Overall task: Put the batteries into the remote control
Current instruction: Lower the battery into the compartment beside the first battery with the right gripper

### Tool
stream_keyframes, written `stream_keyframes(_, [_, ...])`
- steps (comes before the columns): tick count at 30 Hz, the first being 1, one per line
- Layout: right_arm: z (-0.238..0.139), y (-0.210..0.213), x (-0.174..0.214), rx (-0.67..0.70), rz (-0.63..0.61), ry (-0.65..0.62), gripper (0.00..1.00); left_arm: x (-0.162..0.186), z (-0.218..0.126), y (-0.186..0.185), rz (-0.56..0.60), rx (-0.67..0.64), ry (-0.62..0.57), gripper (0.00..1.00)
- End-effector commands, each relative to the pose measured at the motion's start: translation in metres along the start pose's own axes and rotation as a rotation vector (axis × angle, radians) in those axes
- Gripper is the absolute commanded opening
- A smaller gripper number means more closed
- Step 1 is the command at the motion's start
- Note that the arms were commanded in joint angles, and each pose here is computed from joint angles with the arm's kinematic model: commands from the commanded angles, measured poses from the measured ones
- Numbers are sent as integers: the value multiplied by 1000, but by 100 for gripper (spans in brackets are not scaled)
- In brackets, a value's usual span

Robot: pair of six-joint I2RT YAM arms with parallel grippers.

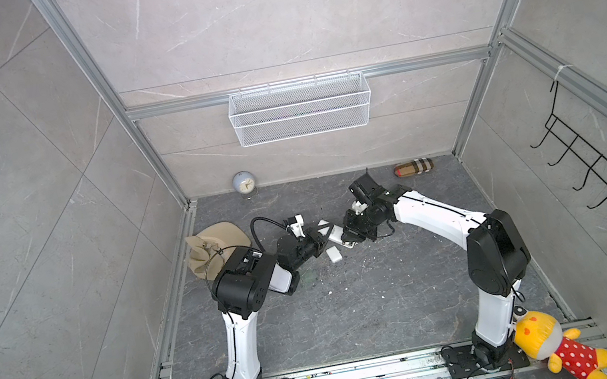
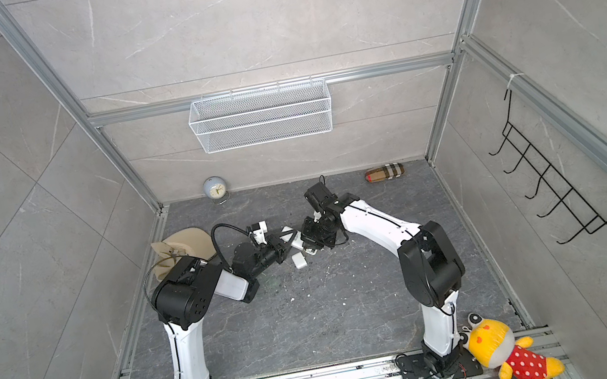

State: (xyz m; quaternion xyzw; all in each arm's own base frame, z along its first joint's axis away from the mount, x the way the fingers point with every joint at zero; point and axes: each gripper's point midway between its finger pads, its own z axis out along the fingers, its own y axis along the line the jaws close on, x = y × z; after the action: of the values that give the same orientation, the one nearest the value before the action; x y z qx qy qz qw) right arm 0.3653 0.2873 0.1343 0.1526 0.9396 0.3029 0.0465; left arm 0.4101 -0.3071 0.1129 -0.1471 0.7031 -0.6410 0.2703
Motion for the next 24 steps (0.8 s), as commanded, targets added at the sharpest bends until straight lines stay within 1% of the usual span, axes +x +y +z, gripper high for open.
stream_keyframes(1, [4, 2, -1, -50, 61, 30, 11, -11, 0, -36, 87, 95, -38, 0])
stream_keyframes(3, [5, 1, -1, -72, 74, 40, 11, -12, -1, -37, 86, 96, -43, 0])
stream_keyframes(4, [7, -1, 0, -77, 112, 49, 11, -13, -1, -36, 80, 94, -47, 0])
stream_keyframes(6, [11, -4, 1, -87, 129, 61, 11, -14, -1, -36, 68, 94, -48, 0])
stream_keyframes(24, [12, -20, -3, -110, 182, 68, 11, -23, -2, -40, 22, 104, -60, 0])
